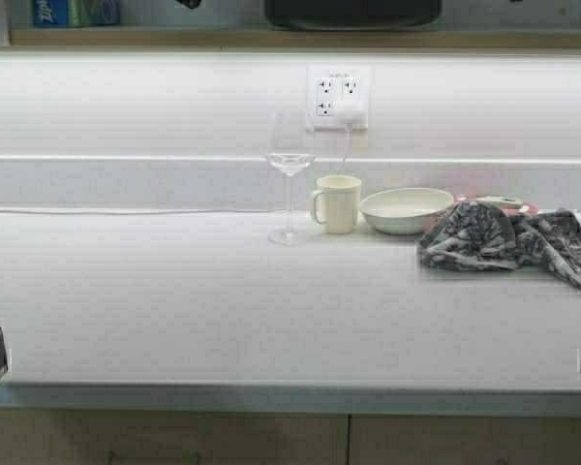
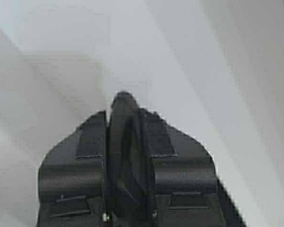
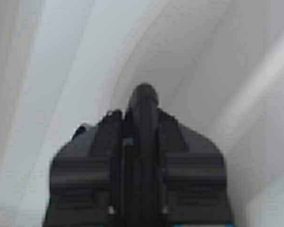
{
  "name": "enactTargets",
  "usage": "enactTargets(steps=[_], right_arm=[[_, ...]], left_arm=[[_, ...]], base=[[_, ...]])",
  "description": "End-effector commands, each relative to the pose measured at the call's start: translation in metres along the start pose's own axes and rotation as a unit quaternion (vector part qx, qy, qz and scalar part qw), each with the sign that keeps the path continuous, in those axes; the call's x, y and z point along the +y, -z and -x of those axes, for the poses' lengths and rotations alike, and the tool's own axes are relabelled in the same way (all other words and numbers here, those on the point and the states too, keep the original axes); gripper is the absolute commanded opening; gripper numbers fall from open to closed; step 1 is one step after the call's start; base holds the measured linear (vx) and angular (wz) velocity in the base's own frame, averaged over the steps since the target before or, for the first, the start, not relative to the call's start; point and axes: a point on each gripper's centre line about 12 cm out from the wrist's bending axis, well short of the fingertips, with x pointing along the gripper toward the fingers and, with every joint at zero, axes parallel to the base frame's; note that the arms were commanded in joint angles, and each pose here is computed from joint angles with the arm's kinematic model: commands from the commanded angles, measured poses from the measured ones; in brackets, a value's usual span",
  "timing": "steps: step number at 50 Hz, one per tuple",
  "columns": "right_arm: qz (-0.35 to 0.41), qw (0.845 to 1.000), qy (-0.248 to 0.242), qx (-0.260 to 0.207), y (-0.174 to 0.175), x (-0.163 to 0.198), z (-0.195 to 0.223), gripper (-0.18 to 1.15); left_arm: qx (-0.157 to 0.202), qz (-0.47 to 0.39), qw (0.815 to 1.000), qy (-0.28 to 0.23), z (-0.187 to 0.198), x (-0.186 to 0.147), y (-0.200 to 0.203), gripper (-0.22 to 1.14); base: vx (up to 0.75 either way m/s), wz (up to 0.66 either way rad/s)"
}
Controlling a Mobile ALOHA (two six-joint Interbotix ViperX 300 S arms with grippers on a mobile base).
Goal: Open the cabinet, put the pot inside, then close it
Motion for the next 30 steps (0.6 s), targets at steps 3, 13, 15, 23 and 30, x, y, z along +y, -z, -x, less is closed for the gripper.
enactTargets(steps=[3,13,15,23,30], right_arm=[[0.03,0.999,-0.026,0.007,0.006,0.028,-0.017,0.07],[0.026,1.0,-0.014,0.007,0.007,0.014,-0.03,0.07],[0.025,1.0,-0.012,0.006,0.007,0.011,-0.032,0.07],[0.023,1.0,-0.008,0.007,0.008,0.008,-0.034,0.07],[0.016,1.0,-0.012,0.004,0.006,0.01,-0.034,0.19]], left_arm=[[-0.007,-0.035,0.998,0.047,0.006,-0.043,0.007,0.02],[-0.012,-0.032,0.999,0.034,0.007,-0.029,0.009,0.02],[-0.015,-0.032,0.999,0.035,0.007,-0.029,0.008,0.02],[-0.023,-0.022,0.999,0.029,0.008,-0.023,0.008,0.03],[-0.042,-0.017,0.998,0.034,0.009,-0.02,0.006,0.13]], base=[[0.02,-0.01],[0.01,0.0],[0.02,0.0],[0.02,0.0],[0.02,0.0]])
